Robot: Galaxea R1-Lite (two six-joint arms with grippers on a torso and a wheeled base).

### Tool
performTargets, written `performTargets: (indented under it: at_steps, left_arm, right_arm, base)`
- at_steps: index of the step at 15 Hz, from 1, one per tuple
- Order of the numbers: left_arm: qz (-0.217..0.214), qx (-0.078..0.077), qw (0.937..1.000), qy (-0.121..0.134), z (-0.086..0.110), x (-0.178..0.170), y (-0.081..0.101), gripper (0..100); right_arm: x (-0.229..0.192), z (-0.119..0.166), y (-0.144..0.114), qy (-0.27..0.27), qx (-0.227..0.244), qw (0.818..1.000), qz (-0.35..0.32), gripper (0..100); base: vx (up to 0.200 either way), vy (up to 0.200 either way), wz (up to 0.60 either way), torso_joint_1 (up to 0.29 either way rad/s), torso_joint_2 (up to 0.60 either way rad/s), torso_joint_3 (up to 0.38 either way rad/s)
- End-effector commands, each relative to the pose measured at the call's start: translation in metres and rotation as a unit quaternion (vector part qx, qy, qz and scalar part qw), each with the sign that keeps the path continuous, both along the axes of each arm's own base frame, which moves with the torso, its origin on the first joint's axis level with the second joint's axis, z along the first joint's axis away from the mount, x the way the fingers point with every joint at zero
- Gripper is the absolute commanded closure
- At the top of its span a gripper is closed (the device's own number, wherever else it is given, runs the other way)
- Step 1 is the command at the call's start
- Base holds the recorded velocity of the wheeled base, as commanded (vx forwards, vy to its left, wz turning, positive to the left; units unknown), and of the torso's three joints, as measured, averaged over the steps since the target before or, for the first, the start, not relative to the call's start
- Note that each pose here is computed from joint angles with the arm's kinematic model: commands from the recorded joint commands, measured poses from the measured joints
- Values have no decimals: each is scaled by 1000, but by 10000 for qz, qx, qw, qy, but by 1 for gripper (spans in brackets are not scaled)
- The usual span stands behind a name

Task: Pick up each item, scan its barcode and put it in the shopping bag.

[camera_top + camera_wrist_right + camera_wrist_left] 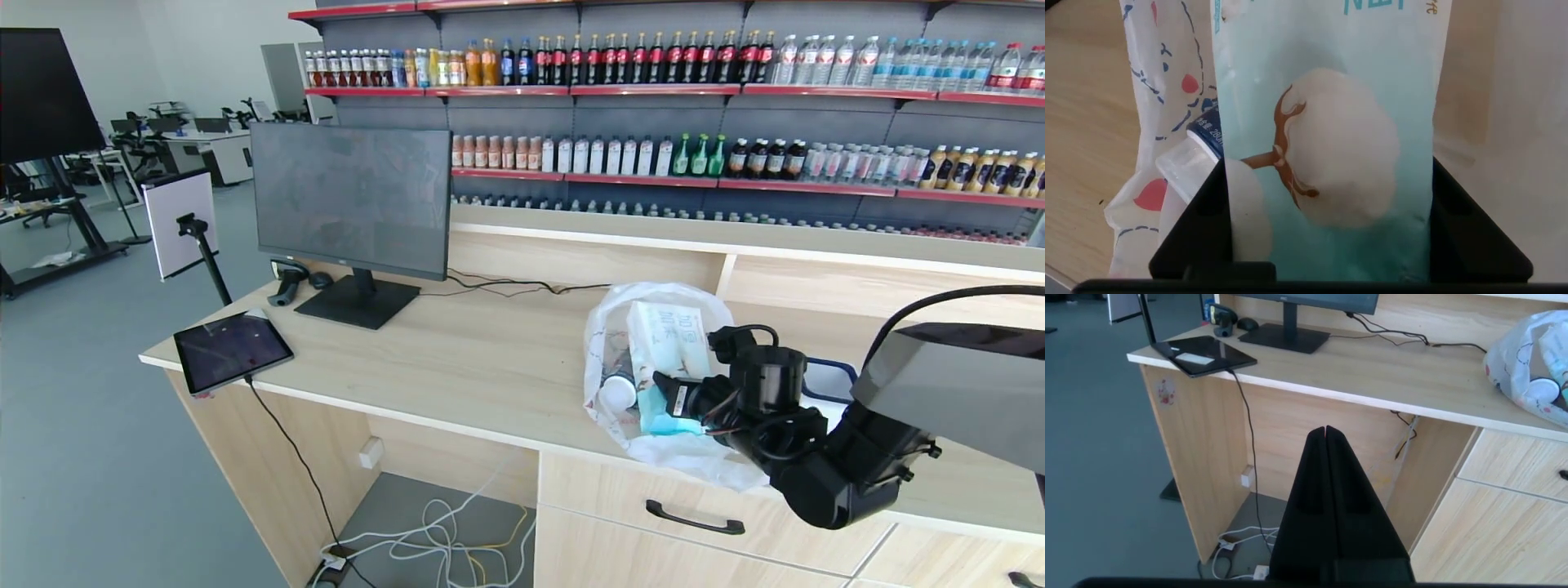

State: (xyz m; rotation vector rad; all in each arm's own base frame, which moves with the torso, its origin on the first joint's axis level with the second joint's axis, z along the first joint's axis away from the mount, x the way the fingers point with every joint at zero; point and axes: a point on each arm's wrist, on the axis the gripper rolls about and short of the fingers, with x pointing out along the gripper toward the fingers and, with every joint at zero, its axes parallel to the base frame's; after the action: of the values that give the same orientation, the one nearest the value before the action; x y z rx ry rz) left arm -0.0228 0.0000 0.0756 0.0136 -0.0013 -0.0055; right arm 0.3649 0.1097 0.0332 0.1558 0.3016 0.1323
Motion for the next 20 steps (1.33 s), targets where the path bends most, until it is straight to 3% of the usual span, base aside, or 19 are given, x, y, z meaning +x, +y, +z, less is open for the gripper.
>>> performTargets:
  at_steps: [1,6,11,18,19,20]
  left_arm:
    - [-3,1,10000,-1,0,0,0,100]
    - [-3,1,10000,-1,0,0,0,100]
    - [-3,16,10000,-1,0,0,0,100]
    - [5,24,10000,-24,0,0,0,100]
    - [5,24,10000,-32,1,0,0,100]
    - [5,24,10000,-32,1,0,0,100]
  right_arm:
    - [11,19,3,-196,67,9998,14,100]
    - [21,47,7,223,20,9994,271,100]
    - [19,43,-6,574,-106,9981,193,100]
    - [21,28,-3,567,-161,9982,63,100]
    - [20,26,-3,588,-175,9981,73,0]
    - [19,25,-3,602,-179,9980,73,0]
  base:
    - [0,0,0,0,0,0]
    - [0,0,0,0,0,0]
    - [0,0,0,0,0,0]
    - [0,0,0,0,0,0]
    - [0,0,0,0,0,0]
    - [0,0,0,0,0,0]
